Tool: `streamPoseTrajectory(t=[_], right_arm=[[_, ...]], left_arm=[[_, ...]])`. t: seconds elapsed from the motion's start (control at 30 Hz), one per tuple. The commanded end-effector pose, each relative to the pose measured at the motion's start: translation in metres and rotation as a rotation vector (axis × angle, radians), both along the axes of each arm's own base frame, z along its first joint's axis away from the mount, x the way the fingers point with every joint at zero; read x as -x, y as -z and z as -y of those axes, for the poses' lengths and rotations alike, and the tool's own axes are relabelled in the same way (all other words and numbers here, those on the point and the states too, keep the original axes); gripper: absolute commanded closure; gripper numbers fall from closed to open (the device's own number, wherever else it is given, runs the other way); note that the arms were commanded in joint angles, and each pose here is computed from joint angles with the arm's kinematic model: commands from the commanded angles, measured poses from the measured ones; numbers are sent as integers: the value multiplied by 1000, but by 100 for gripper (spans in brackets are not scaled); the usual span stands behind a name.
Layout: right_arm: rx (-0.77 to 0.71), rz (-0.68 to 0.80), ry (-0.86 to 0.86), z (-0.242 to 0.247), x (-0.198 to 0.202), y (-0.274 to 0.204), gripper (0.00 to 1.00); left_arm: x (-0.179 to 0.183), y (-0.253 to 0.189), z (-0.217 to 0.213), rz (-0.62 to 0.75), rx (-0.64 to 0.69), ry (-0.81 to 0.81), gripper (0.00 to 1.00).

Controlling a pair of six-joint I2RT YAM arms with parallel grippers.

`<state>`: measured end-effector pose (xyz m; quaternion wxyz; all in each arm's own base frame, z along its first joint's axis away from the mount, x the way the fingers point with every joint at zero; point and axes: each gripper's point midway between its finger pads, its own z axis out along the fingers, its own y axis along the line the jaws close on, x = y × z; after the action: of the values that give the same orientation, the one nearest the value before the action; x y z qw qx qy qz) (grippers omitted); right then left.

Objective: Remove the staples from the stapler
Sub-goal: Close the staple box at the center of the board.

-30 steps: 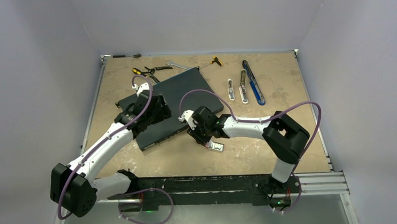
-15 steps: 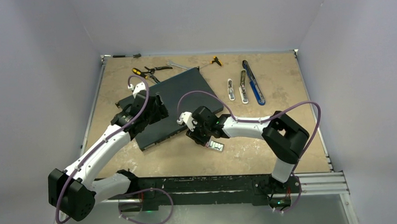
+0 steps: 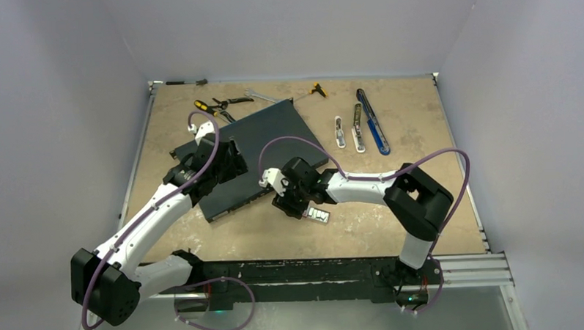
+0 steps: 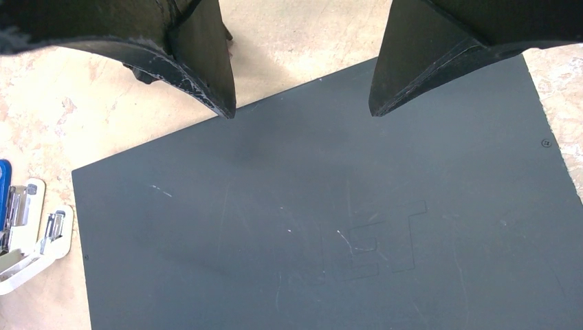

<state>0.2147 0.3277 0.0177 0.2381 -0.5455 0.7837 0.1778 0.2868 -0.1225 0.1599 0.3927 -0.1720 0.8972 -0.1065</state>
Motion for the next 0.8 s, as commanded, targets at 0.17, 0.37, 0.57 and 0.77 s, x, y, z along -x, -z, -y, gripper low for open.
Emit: streamPoseTrajectory(t=[0.17, 0.37, 0.57, 0.77], right_arm=[[-65, -4, -5, -9, 5, -27, 34], [-211, 38, 132, -17, -4, -72, 30], [-366, 31, 476, 3, -14, -106, 28], [-379, -46, 1094, 71, -16, -113, 25]], left_arm=[[-7, -14, 0, 27, -4, 2, 29], [-9, -22, -1, 46, -6, 4, 28], [-11, -19, 13, 42, 18, 78, 27], [-1, 2, 54, -6, 20, 211, 27]])
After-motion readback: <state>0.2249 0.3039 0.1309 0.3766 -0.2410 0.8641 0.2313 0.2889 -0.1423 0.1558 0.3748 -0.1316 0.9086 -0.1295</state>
